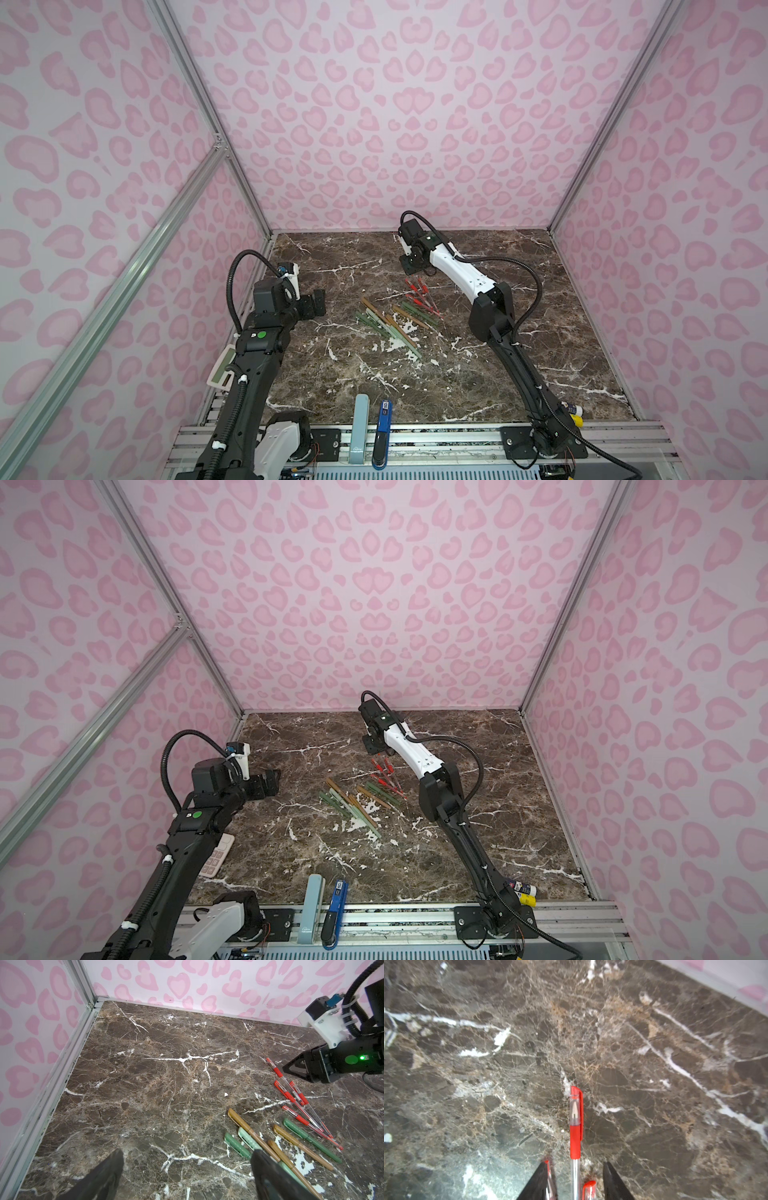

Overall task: Remove pen caps from pens
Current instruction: Pick up the pen from the top-center of the table.

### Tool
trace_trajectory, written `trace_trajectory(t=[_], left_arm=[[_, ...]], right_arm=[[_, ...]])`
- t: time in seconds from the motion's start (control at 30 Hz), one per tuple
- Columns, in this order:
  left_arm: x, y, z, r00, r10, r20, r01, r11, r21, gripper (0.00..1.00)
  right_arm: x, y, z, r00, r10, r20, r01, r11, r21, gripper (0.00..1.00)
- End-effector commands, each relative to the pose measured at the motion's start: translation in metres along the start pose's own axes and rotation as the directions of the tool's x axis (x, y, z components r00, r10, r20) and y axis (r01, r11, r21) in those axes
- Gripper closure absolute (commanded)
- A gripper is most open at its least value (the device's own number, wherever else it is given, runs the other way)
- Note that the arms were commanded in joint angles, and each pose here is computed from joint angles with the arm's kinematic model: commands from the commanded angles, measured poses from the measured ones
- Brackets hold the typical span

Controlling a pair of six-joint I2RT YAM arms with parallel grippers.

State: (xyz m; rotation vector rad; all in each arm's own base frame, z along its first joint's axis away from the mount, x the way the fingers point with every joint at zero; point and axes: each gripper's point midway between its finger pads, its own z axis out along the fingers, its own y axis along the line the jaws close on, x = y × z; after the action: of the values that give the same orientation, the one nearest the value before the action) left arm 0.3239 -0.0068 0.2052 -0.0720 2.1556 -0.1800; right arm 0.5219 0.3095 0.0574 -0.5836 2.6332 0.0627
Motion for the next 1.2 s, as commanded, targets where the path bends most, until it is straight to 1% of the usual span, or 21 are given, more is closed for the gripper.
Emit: trace_trajectory(t=[0.0, 0.13, 0.27, 0.33, 0.4, 0.47, 0.53, 0.67, 0.77, 0.8, 0.87, 1.0, 1.1, 1.17], left_arm=[[-0.011, -0.003, -0.001, 0.999, -0.001, 0.039, 0.000, 1.000, 0.013, 0.02], [-0.012, 0.002, 0.000, 1.000, -0.013, 0.021, 0.013, 1.000, -0.006, 0.02], [-0.010, -0.002, 0.002, 1.000, -0.016, 0.022, 0.016, 1.000, 0.018, 0.02], [-0.010, 0.000, 0.002, 1.000, -0.022, 0.013, 0.022, 1.000, 0.012, 0.01], [-0.012, 0.005, 0.003, 0.999, -0.031, 0.017, 0.031, 1.000, -0.007, 0.01], [-0.013, 0.003, 0.002, 0.999, -0.027, 0.027, 0.027, 1.000, 0.005, 0.01], [-0.010, 0.001, 0.001, 0.999, -0.026, 0.019, 0.025, 1.000, 0.016, 0.01], [-0.014, 0.008, 0.001, 0.999, -0.038, 0.023, 0.038, 0.999, -0.014, 0.01], [-0.012, 0.004, 0.000, 0.999, -0.034, 0.028, 0.034, 0.999, 0.011, 0.00], [-0.012, 0.004, -0.001, 0.999, -0.032, 0.023, 0.031, 0.999, 0.011, 0.00], [-0.014, 0.006, -0.002, 0.999, -0.035, 0.021, 0.035, 0.999, -0.005, 0.00], [-0.019, 0.004, -0.005, 0.998, -0.028, 0.048, 0.027, 1.000, 0.006, 0.00], [-0.026, 0.005, -0.011, 0.999, -0.029, 0.039, 0.030, 1.000, -0.009, 0.00], [-0.034, 0.004, -0.016, 0.998, -0.028, 0.054, 0.029, 1.000, -0.011, 0.01]], right_arm=[[0.010, -0.001, 0.012, 0.999, -0.009, -0.035, 0.009, 1.000, -0.006, 0.57], [0.017, -0.004, 0.020, 0.998, 0.010, -0.060, -0.011, 1.000, -0.019, 0.60], [0.020, -0.007, 0.033, 0.998, 0.014, -0.066, -0.016, 1.000, -0.017, 0.63], [0.023, -0.004, 0.036, 0.997, 0.015, -0.079, -0.018, 0.999, -0.034, 0.66], [0.027, -0.004, 0.042, 0.996, 0.004, -0.089, -0.007, 0.999, -0.038, 0.68], [0.030, -0.004, 0.047, 0.995, -0.007, -0.095, 0.004, 1.000, -0.028, 0.70], [0.033, -0.005, 0.052, 0.994, -0.006, -0.107, 0.004, 1.000, -0.021, 0.74], [0.036, 0.001, 0.055, 0.993, -0.036, -0.113, 0.031, 0.999, -0.041, 0.82], [0.034, 0.001, 0.056, 0.994, -0.030, -0.102, 0.026, 0.999, -0.034, 0.87], [0.032, 0.002, 0.052, 0.995, -0.023, -0.100, 0.018, 0.999, -0.046, 0.89], [0.029, 0.008, 0.047, 0.996, -0.023, -0.091, 0.016, 0.997, -0.073, 0.90], [0.012, 0.011, 0.032, 0.999, -0.010, -0.034, 0.007, 0.996, -0.084, 0.92], [-0.007, 0.021, 0.002, 1.000, 0.010, 0.021, -0.007, 0.989, -0.146, 0.92], [-0.022, 0.027, -0.022, 0.997, 0.011, 0.073, 0.002, 0.984, -0.176, 0.92]])
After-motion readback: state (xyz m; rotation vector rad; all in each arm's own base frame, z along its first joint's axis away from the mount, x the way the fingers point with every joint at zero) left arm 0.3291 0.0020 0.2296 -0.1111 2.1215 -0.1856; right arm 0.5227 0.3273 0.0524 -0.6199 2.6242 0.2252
